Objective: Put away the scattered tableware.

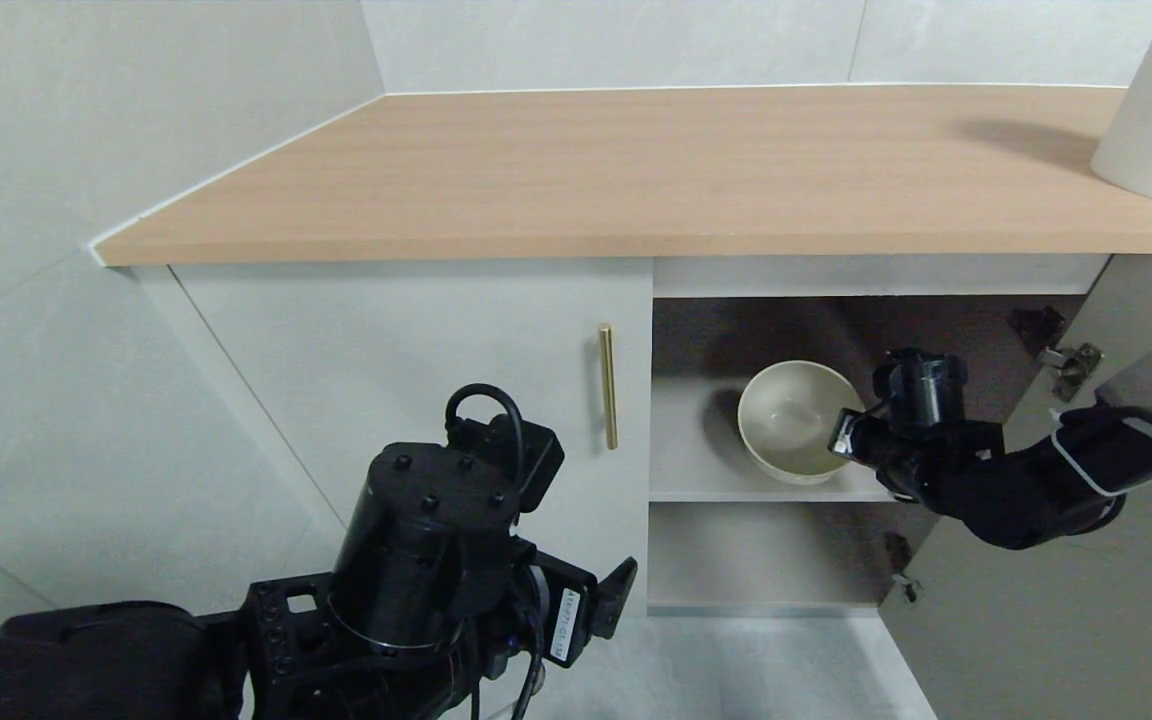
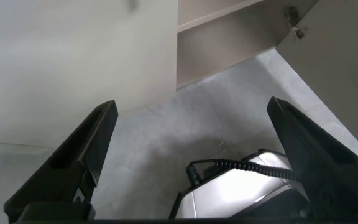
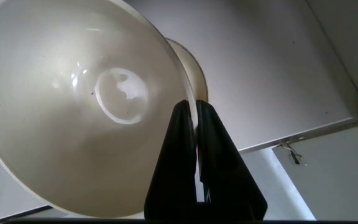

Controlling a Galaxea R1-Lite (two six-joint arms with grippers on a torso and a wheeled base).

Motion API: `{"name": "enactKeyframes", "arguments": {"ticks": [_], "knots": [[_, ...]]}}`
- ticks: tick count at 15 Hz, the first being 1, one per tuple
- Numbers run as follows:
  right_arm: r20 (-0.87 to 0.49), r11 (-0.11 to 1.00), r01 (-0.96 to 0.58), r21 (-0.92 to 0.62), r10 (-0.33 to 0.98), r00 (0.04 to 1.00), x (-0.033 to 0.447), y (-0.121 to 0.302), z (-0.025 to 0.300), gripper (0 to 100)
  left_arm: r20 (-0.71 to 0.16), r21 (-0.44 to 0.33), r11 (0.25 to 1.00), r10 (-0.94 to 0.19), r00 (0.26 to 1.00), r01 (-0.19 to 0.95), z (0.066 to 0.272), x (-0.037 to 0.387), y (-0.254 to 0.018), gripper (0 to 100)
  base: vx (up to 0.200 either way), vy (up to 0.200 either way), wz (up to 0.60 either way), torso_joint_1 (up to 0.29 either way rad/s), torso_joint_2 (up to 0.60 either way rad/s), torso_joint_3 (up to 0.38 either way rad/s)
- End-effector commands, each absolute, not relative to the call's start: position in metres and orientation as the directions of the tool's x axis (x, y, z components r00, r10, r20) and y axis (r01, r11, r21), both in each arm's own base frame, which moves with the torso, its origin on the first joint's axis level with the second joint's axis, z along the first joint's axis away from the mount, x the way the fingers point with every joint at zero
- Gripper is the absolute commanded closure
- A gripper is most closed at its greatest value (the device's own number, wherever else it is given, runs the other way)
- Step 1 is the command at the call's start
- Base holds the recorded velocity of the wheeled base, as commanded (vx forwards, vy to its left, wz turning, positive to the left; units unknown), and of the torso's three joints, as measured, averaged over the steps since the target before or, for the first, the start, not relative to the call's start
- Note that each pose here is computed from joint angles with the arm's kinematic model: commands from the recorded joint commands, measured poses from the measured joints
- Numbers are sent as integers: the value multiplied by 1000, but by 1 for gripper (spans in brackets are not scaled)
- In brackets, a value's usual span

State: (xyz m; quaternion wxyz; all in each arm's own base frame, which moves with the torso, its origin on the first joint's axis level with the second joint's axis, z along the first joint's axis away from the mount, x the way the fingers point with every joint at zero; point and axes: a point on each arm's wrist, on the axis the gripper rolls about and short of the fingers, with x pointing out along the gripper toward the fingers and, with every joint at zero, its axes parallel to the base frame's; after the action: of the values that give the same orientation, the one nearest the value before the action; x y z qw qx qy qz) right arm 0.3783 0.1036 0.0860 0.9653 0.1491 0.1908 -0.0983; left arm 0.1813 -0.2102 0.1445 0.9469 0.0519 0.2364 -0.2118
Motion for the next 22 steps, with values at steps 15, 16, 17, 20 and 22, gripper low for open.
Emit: {"name": "enactKeyframes", "arguments": {"ticks": [15, 16, 17, 20, 22], "knots": [[-399, 938, 244, 248, -131, 908, 375, 105, 87, 0, -463, -11, 911, -370, 805, 412, 146, 183, -208, 0, 0, 0, 0, 0, 0, 0], [-395, 938, 241, 250, -129, 910, 372, 105, 91, 0, -458, -22, 916, -366, 810, 401, 148, 185, -207, 0, 0, 0, 0, 0, 0, 0], [-387, 939, 230, 257, -119, 914, 368, 105, 98, 0, -446, -26, 928, -344, 826, 372, 152, 189, -201, 0, 0, 0, 0, 0, 0, 0], [-388, 944, 188, 270, -72, 919, 346, 105, 123, 0, -388, -52, 943, -321, 864, 327, 170, 187, -184, 0, 0, 0, 0, 0, 0, 0], [-435, 958, 86, 274, 43, 899, 292, 107, 150, 0, -368, -65, 946, -317, 874, 316, 177, 172, -162, 0, 0, 0, 0, 0, 0, 0]]}}
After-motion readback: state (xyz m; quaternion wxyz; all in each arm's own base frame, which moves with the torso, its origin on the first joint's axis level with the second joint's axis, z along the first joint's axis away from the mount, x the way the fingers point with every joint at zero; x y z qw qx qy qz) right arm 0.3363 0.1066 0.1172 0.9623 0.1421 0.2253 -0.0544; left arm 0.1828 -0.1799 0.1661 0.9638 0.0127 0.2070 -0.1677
